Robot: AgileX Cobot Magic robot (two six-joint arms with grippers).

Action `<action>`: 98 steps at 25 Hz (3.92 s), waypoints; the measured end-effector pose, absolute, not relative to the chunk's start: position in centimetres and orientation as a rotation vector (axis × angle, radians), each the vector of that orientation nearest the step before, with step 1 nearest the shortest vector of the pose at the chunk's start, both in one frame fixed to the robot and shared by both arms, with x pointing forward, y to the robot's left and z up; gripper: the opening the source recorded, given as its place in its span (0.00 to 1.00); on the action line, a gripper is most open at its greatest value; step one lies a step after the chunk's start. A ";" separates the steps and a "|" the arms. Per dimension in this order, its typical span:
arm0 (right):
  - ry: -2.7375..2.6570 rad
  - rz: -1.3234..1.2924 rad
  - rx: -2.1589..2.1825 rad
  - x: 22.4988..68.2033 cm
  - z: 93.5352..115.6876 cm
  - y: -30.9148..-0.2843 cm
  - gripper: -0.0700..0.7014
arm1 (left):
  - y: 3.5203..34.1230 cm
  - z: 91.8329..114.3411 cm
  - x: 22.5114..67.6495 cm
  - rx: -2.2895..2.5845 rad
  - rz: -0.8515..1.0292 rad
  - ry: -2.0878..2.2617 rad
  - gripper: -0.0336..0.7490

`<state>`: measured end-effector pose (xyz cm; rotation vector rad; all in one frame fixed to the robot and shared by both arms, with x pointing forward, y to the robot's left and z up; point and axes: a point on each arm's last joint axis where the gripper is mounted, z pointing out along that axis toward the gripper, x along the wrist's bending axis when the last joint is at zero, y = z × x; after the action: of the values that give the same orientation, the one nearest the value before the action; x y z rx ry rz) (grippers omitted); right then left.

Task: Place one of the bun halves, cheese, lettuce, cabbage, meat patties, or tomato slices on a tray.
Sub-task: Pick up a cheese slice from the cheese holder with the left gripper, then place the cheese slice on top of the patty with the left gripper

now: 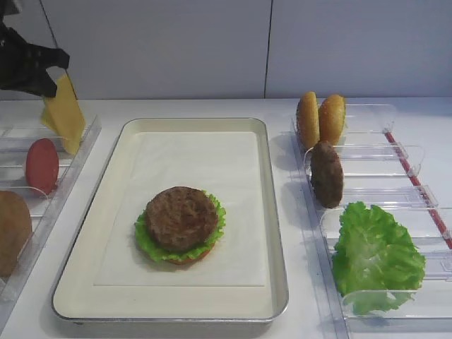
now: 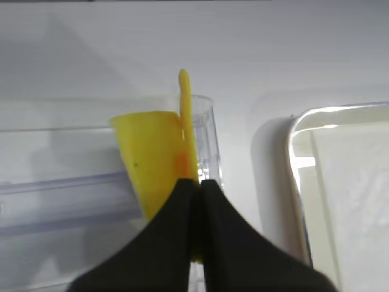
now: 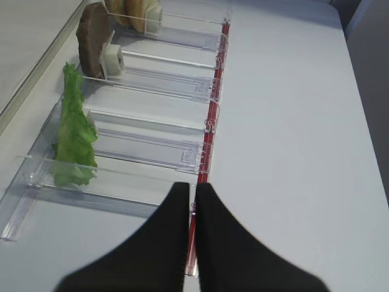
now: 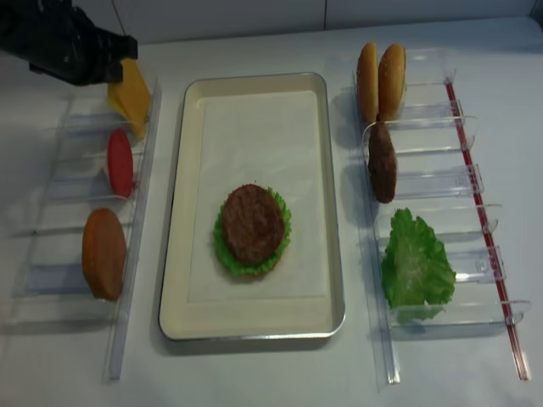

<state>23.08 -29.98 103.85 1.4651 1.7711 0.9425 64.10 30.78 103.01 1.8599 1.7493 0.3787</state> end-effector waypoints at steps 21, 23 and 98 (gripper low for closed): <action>1.770 0.943 1.467 23.1 103.8 -30.0 0.80 | 29.0 109.6 46.6 1.656 0.463 1.644 0.06; 1.770 0.943 1.467 23.1 103.8 -30.0 0.80 | 28.8 109.8 44.8 1.640 0.465 1.625 0.06; 1.770 0.943 1.467 23.1 103.8 -30.0 0.80 | 17.9 96.9 45.6 1.646 -0.079 1.505 0.09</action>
<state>23.08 -29.98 103.85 1.4668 1.7701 0.9434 45.60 17.86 96.86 1.6456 1.5051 -0.0790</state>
